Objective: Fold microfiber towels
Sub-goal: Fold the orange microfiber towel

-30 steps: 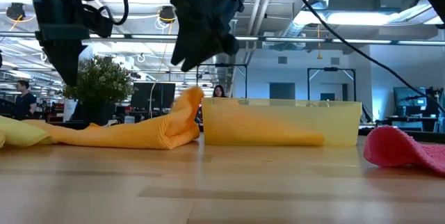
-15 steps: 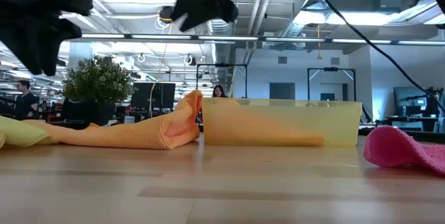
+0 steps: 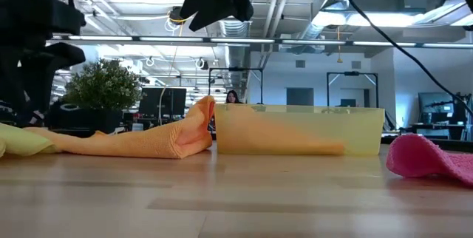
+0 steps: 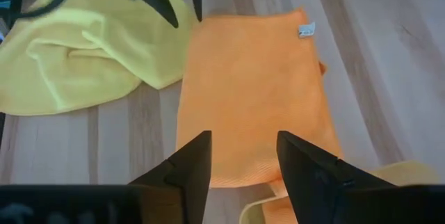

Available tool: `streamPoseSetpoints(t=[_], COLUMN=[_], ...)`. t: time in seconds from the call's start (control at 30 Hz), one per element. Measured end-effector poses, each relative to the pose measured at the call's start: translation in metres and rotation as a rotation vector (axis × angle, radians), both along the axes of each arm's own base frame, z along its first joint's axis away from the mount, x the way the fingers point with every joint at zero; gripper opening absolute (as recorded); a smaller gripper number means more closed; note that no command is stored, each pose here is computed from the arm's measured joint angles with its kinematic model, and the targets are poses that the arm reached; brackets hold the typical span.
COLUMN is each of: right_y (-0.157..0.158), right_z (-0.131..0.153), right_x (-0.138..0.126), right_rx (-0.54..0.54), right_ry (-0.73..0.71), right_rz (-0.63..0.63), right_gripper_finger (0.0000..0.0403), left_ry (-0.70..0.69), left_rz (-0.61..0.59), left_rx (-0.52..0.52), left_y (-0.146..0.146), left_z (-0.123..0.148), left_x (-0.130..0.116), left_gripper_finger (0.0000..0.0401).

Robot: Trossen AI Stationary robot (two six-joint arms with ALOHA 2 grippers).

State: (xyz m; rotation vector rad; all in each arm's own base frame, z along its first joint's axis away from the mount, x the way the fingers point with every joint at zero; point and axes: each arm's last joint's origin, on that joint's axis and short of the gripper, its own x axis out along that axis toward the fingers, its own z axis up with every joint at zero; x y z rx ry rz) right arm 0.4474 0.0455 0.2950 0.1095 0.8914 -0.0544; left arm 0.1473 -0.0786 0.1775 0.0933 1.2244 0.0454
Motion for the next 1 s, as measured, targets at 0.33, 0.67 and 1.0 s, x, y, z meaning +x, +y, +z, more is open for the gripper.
streamPoseSetpoints(t=[0.33, 0.67, 1.0], right_y=[0.0, 0.0, 0.0], right_z=[0.0, 0.0, 0.0], right_x=[0.001, 0.001, 0.002], right_rx=[0.001, 0.001, 0.002], right_ry=[-0.006, -0.008, -0.015], right_rz=[-0.002, -0.002, -0.003], right_gripper_finger=[0.0184, 0.018, 0.0176], left_ry=[0.132, 0.2, 0.198], left_rz=[-0.068, -0.097, -0.102], left_rx=[0.112, 0.147, 0.13], left_y=[-0.005, -0.007, -0.008], left_z=[-0.025, -0.033, -0.019], left_x=[0.01, 0.013, 0.015], left_gripper_finger=[0.0142, 0.0107, 0.0007])
